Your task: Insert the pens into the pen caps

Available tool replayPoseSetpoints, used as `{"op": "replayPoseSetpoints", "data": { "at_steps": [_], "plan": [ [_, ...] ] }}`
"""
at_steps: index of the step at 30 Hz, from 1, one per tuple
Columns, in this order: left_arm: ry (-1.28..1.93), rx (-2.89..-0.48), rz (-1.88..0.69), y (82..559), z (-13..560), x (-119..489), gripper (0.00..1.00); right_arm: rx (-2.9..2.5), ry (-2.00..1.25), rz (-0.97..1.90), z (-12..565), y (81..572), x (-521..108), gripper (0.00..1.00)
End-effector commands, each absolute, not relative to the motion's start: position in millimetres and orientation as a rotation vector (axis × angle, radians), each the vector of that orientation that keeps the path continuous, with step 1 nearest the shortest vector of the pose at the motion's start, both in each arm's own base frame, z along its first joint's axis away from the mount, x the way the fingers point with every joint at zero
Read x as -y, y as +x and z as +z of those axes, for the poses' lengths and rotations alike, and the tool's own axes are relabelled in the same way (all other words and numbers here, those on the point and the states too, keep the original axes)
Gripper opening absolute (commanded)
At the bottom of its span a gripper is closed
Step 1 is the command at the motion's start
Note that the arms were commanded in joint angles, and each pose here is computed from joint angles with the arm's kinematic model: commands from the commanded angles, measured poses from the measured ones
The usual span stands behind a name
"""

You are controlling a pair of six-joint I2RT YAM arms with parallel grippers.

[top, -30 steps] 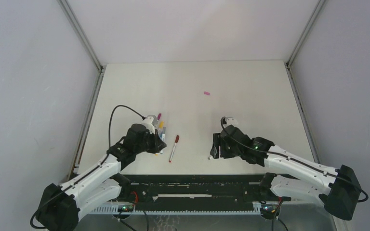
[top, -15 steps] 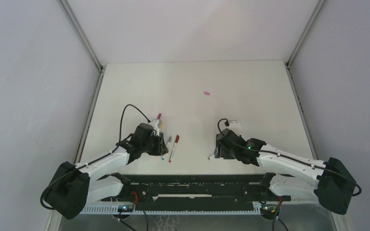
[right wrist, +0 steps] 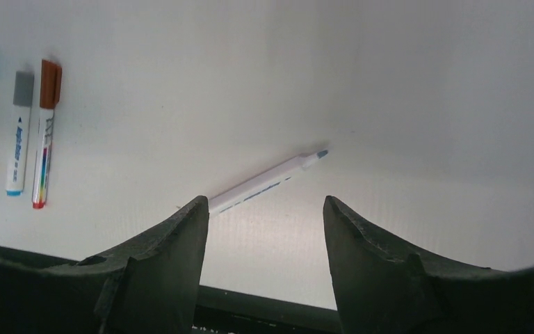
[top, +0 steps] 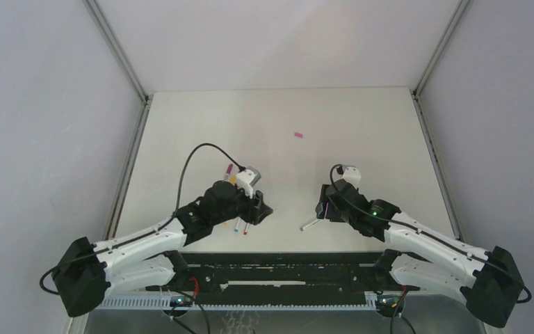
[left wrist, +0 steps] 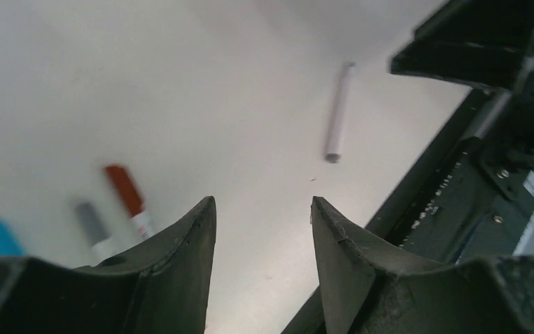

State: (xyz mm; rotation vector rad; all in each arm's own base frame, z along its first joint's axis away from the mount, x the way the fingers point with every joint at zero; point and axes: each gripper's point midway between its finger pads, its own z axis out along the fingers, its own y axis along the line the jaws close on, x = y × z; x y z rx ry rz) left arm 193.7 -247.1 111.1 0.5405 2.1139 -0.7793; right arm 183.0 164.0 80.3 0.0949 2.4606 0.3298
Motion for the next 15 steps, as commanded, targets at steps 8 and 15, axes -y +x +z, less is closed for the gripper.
{"op": "replayPoseSetpoints", "data": {
  "at_steps": [8,15],
  "plan": [
    [0.832,-1.831,-0.868,189,134,373,0.55,-2.295,0.149,0.333,116,214,-138,0.6],
    [0.923,-1.918,-0.762,197,95,400,0.52,-2.273,0.173,0.337,122,214,-132,0.59]
  ]
}}
